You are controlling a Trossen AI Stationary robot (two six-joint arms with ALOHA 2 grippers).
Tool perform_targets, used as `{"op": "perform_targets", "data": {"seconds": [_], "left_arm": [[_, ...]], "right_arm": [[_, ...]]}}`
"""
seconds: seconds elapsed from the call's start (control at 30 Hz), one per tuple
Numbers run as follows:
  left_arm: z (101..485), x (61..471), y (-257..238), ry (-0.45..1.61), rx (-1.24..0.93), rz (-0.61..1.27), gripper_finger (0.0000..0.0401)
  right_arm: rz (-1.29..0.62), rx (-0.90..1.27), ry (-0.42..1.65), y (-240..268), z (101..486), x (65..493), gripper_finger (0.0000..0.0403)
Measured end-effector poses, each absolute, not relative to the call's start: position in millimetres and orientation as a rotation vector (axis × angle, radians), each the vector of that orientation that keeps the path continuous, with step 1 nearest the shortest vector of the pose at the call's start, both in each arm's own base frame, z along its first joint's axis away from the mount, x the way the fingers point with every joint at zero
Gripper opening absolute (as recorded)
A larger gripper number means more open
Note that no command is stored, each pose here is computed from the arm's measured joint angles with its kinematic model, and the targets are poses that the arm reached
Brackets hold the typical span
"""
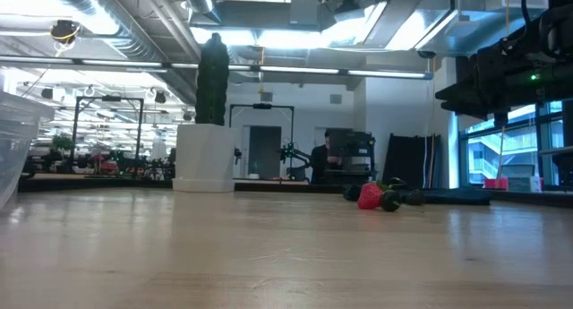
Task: Pick and placing Produce into tupperware
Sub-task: Move the transparent bin to the right of the table
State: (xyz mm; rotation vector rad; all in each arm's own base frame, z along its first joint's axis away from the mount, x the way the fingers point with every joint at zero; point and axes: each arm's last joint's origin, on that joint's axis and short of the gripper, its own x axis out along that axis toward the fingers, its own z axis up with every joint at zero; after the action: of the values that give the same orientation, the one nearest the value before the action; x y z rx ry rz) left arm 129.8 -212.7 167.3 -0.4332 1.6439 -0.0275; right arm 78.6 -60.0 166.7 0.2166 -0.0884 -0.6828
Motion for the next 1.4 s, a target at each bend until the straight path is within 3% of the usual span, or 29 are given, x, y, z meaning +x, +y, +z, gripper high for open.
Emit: {"op": "perform_targets", "data": {"seconds": [0.47, 0.97, 1.4], "left_arm": [[165, 132, -210, 1.554, -0.38, 0.03, 0.0191], [166, 138, -207, 1.466, -0.376, 0.071, 0.022], [168, 164, -200, 1.315, -0.329, -0.001, 0.022]], "right_arm": [[-0.683, 0.212, -0.087, -60, 167, 79, 0.0198], [-0.721, 0.18, -0.087, -61, 167, 78, 0.0198], [-0.722, 0.162, -0.08, -61, 167, 78, 0.0198]]}}
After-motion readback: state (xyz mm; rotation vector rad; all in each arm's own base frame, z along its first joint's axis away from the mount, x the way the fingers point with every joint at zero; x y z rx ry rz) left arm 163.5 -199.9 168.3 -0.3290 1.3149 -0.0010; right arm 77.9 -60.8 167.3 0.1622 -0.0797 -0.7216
